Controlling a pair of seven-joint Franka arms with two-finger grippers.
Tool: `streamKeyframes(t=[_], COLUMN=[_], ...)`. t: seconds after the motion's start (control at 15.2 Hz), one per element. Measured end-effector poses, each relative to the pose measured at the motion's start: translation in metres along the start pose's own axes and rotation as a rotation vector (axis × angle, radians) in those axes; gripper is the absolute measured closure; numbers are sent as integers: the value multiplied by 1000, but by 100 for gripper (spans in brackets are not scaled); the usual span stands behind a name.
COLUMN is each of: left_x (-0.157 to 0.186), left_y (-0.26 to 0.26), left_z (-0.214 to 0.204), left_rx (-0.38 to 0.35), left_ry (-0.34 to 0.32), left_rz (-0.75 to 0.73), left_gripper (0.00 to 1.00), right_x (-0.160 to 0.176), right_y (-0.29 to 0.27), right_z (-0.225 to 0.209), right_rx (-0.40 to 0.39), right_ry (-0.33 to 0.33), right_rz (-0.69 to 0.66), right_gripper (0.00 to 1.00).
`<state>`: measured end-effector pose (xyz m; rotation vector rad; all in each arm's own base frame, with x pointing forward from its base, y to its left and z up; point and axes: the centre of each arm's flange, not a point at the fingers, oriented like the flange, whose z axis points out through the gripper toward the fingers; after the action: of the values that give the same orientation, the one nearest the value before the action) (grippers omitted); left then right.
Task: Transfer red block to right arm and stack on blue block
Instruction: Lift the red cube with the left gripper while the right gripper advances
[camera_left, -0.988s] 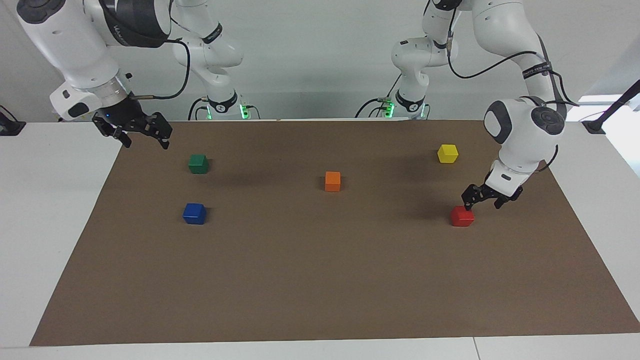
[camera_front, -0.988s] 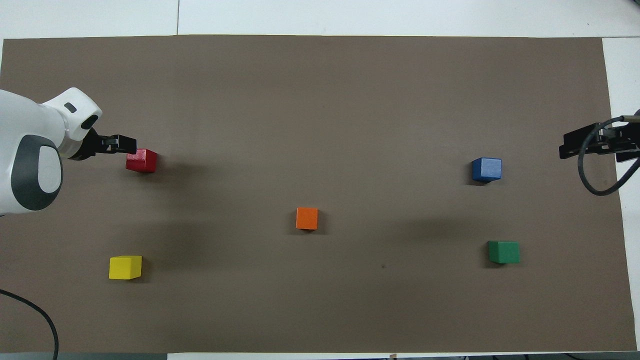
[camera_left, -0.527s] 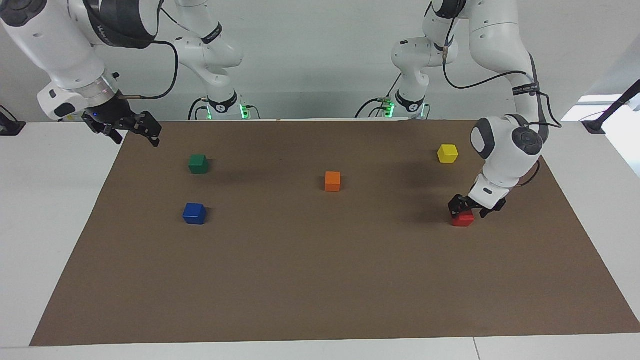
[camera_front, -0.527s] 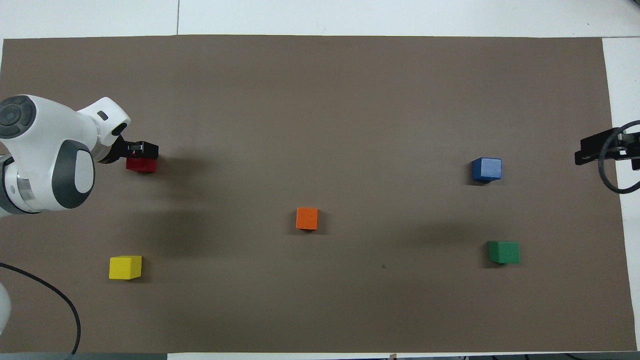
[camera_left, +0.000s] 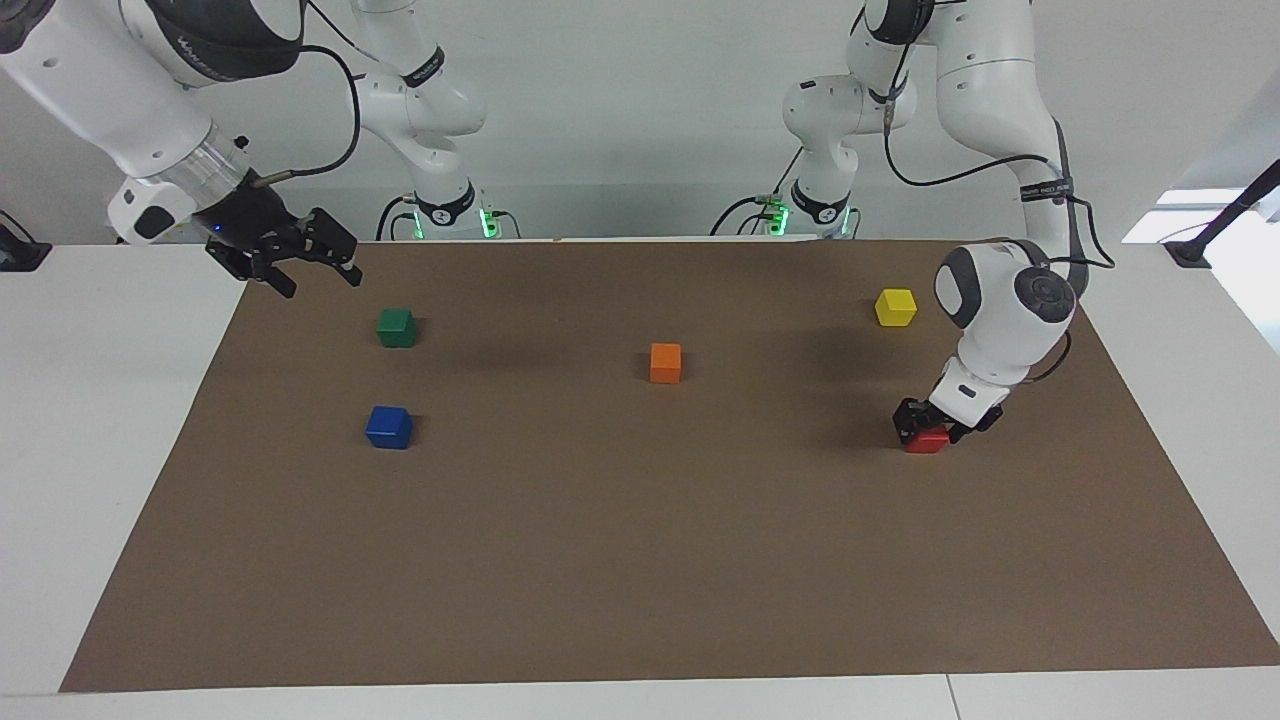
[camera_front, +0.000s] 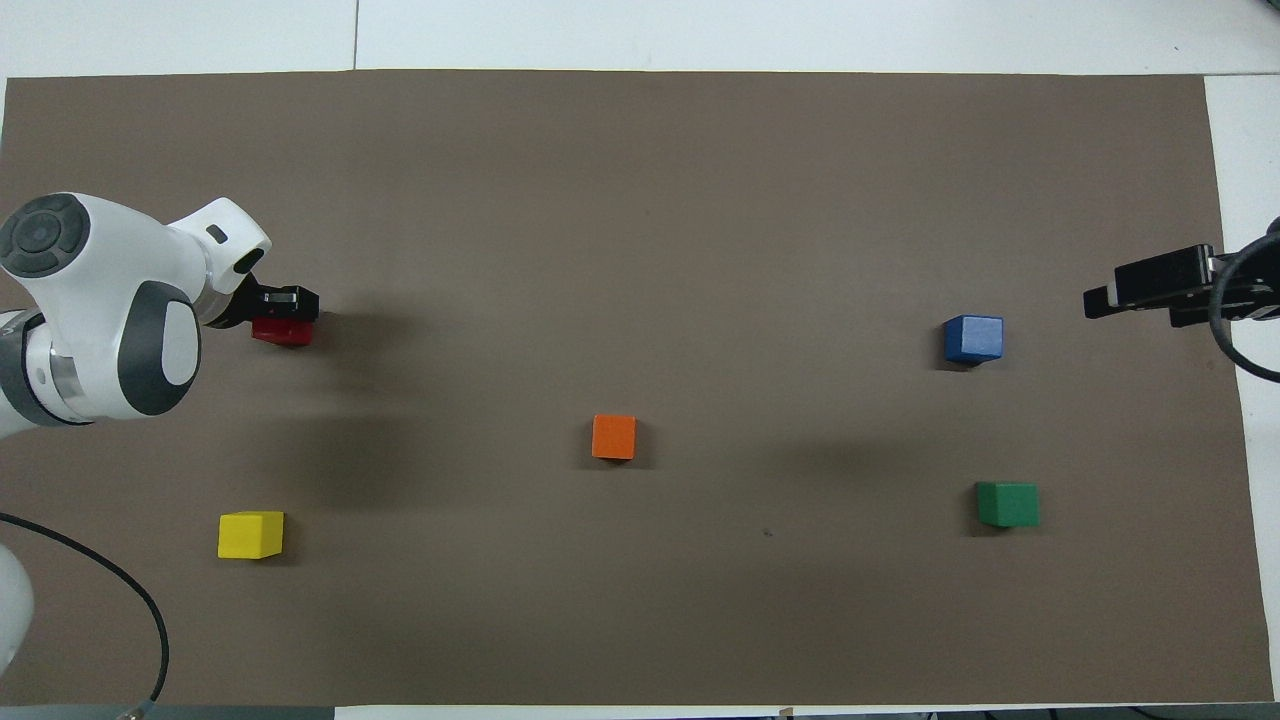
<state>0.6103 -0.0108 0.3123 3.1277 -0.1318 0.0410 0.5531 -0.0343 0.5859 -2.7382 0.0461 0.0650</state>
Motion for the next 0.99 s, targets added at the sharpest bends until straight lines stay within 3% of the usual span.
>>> streamKeyframes(t=[0.07, 0.26, 0.4, 0.72, 0.99], left_x=[0, 3, 11, 0, -20], left_y=[0, 0, 8, 42, 117], left_z=[0, -16, -49, -162, -213], left_rx=[0, -4, -22, -156, -283], left_ry=[-7, -79, -130, -207, -330], left_rz=[-3, -94, -173, -414, -775], left_gripper=[46, 46, 46, 46, 46], right_x=[0, 0, -2, -1, 2], right_y=[6, 23, 28, 8, -32], right_z=[8, 45, 79, 140, 214], right_rx=[82, 372, 555, 877, 1153], right_ry=[-2, -11, -16, 1, 22], right_rz=[-8, -36, -33, -18, -32], right_gripper=[0, 0, 0, 0, 0])
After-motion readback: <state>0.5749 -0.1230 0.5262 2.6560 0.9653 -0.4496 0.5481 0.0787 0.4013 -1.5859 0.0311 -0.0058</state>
